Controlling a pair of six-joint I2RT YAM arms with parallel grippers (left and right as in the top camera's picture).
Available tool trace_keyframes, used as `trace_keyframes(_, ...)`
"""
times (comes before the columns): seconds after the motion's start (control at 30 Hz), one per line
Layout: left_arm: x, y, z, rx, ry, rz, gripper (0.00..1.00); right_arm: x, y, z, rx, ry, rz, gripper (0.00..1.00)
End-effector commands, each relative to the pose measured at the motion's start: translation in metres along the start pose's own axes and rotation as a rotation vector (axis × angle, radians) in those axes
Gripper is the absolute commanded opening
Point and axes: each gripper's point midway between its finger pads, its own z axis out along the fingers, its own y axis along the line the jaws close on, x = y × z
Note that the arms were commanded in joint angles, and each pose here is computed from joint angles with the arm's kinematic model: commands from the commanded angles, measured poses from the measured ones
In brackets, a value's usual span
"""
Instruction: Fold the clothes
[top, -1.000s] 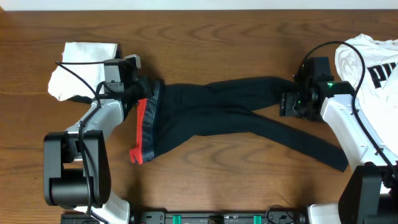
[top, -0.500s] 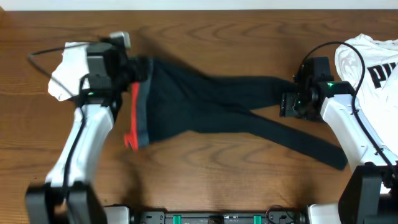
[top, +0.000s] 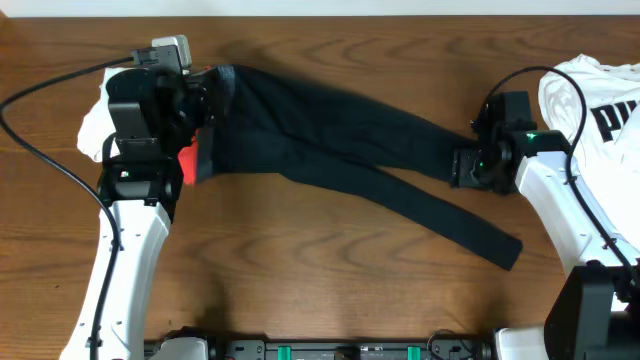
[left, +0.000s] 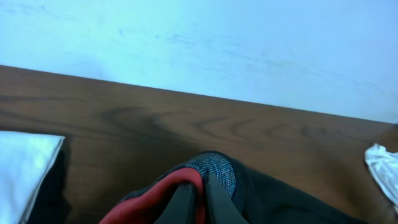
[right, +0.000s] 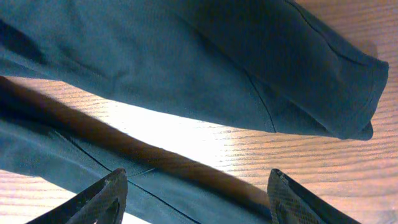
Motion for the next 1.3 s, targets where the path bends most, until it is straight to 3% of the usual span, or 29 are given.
trace_keyframes(0.0, -0.018, -0.027, -0.011, 0.113, -0.03, 0.013, 0.06, -0.002, 0.001, 0.0, -0.012, -0.005, -0.031, 0.7)
trace_keyframes(0.2, -0.067, -0.062, -0.043, 0.171, -0.086, -0.051, 0.06, -0.01, 0.019, -0.012, -0.111, -0.038, -0.079, 0.69)
trace_keyframes(0.4, -0.088, -0.113, -0.076, 0.233, -0.034, -0.022, 0.06, -0.046, 0.029, -0.068, -0.152, -0.216, -0.096, 0.68)
trace_keyframes(0.77, -0.093, -0.173, -0.109, 0.328, 0.005, 0.022, 0.06, -0.069, 0.04, -0.167, -0.208, -0.428, -0.131, 0.7)
trace_keyframes(0.97, -0.084, -0.201, -0.115, 0.394, 0.02, 0.075, 0.06, -0.062, 0.039, -0.176, -0.204, -0.442, -0.149, 0.7)
trace_keyframes(1.27, -0.056, -0.201, -0.106, 0.241, 0.067, 0.164, 0.06, -0.058, 0.032, -0.173, -0.181, -0.418, -0.137, 0.71)
